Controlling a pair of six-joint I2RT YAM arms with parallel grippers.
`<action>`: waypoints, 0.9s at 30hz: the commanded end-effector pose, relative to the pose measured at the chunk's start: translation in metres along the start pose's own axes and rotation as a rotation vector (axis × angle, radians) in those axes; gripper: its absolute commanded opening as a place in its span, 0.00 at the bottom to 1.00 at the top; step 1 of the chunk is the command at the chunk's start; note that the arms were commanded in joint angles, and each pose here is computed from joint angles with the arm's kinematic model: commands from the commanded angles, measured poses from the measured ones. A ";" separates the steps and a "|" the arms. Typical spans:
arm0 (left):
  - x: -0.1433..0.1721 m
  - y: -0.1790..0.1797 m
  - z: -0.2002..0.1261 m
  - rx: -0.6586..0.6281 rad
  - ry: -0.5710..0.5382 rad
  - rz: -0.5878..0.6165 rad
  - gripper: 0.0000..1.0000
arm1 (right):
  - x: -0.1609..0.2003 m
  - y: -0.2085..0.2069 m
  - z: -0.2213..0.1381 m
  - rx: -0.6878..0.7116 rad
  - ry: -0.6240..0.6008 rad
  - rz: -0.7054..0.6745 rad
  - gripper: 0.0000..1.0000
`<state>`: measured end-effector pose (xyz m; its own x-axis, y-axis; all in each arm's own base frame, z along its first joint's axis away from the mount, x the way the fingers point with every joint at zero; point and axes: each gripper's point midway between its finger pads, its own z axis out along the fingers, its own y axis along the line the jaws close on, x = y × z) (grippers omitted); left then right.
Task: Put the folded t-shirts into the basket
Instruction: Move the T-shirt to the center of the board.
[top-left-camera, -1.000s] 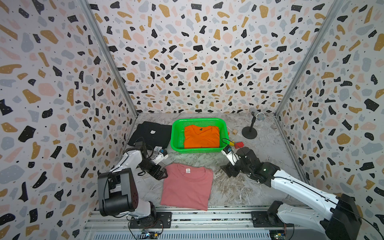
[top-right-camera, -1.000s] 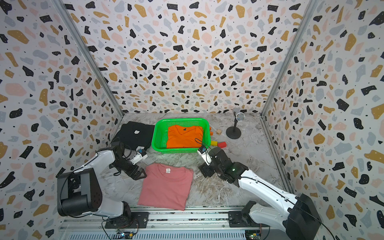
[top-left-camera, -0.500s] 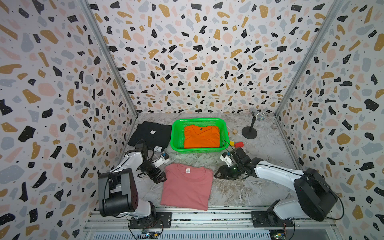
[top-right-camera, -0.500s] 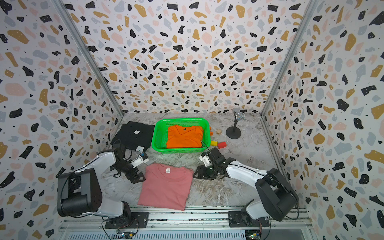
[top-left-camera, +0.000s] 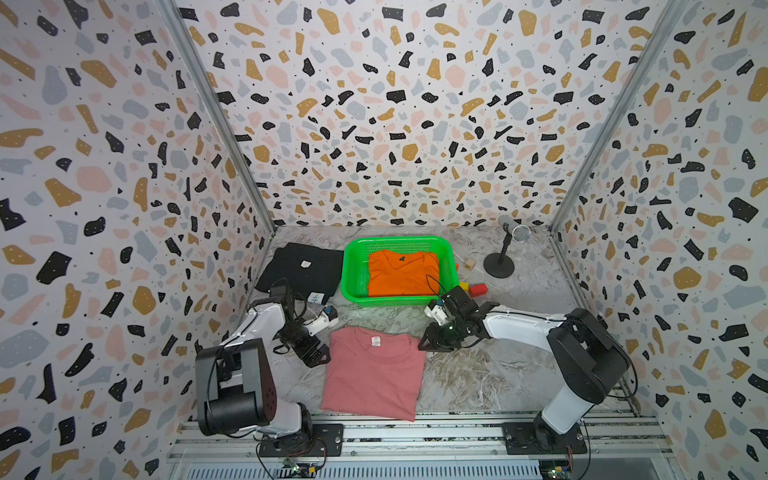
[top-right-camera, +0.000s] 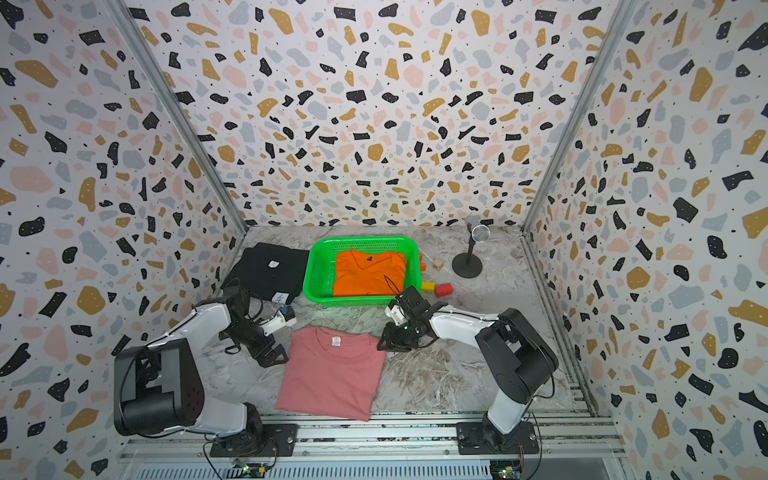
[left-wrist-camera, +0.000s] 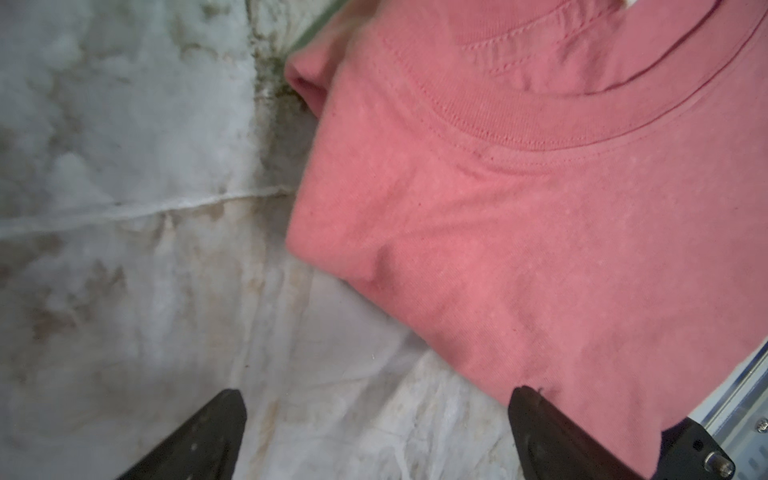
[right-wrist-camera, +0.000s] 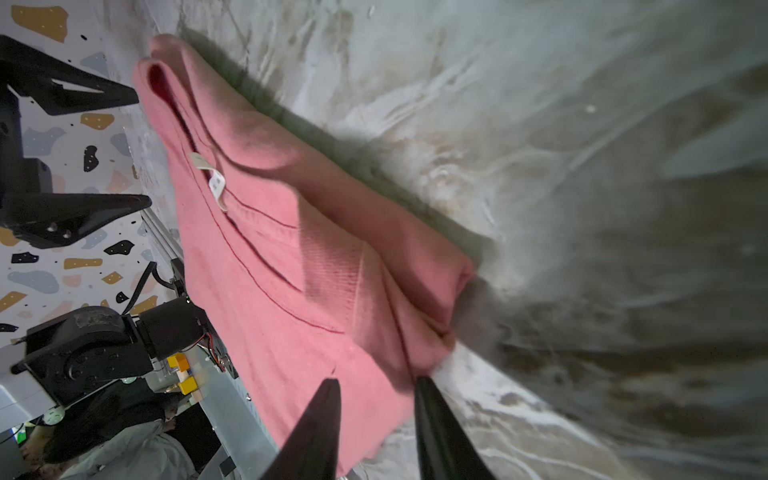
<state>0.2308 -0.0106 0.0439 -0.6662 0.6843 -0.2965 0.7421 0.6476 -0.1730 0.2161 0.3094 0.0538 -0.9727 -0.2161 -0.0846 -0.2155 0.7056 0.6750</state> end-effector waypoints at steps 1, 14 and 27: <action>-0.002 0.001 -0.011 -0.009 -0.010 -0.011 1.00 | -0.001 -0.003 0.005 0.027 0.022 -0.032 0.35; 0.001 0.005 -0.012 -0.044 0.008 -0.018 1.00 | 0.017 -0.027 0.000 0.136 0.066 -0.022 0.14; 0.000 0.000 -0.018 -0.024 0.012 0.004 1.00 | 0.034 -0.051 -0.031 0.256 0.088 -0.072 0.00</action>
<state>0.2305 -0.0033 0.0503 -0.6739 0.6852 -0.2764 0.7344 0.6622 -0.1490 0.2032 0.2723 0.0361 -0.9532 -0.2957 -0.0625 -0.2823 0.7969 0.5341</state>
